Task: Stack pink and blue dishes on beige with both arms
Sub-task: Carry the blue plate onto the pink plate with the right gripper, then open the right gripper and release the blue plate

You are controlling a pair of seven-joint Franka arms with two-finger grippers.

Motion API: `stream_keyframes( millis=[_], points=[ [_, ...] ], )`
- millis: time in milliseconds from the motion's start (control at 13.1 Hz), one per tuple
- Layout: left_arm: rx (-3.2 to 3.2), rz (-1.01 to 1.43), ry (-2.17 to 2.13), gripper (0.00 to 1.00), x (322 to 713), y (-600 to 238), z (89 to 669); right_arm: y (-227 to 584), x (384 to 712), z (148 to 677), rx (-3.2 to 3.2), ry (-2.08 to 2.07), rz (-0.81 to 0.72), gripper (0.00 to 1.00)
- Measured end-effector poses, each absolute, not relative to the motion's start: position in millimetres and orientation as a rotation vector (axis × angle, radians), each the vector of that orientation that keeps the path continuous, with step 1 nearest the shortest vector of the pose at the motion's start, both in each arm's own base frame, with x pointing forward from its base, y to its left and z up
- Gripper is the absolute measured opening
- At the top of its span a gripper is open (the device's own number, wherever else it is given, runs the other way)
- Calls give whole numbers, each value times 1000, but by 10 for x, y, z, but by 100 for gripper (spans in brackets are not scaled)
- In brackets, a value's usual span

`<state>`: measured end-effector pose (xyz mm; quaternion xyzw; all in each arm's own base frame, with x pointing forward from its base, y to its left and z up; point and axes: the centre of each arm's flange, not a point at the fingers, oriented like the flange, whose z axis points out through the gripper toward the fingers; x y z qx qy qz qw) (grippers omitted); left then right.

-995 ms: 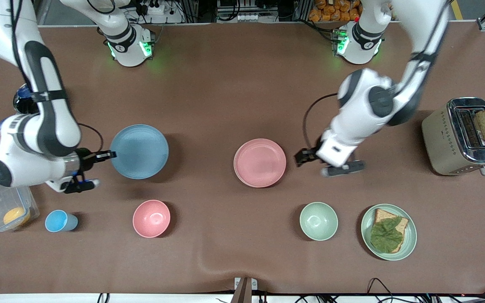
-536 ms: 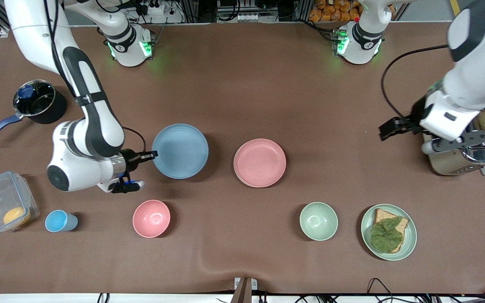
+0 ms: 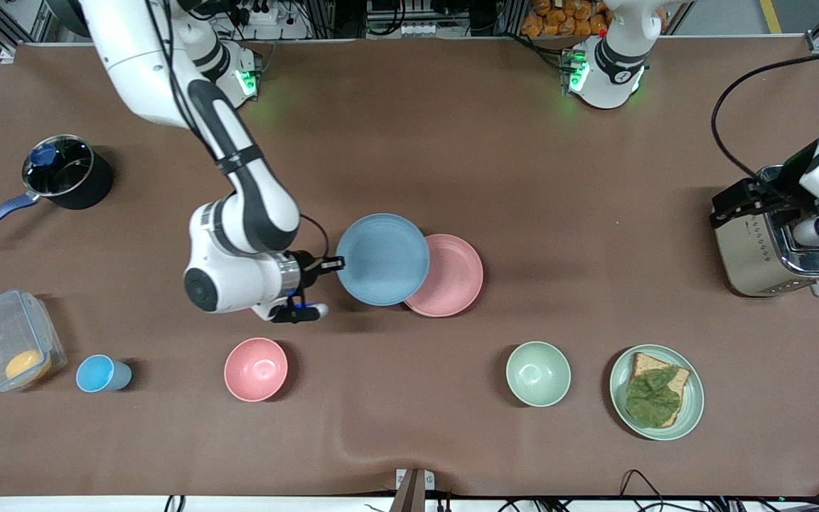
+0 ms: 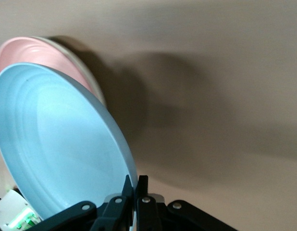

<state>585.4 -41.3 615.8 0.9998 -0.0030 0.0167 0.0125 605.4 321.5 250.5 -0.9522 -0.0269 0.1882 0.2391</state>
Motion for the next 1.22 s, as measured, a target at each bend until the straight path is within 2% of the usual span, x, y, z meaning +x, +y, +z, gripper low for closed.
stream_keyframes(
  millis=[459,1148,1224],
  points=[
    [3155,40,-181,100,5828,-297,6225,3803,5870,2191,-2594,-64,422,4],
    [3162,50,-200,100,5831,-256,6256,4057,5891,1935,-2570,-23,363,4],
    [3162,51,-200,100,5831,-257,6260,4060,5892,1913,-2570,-21,364,8]
  ],
)
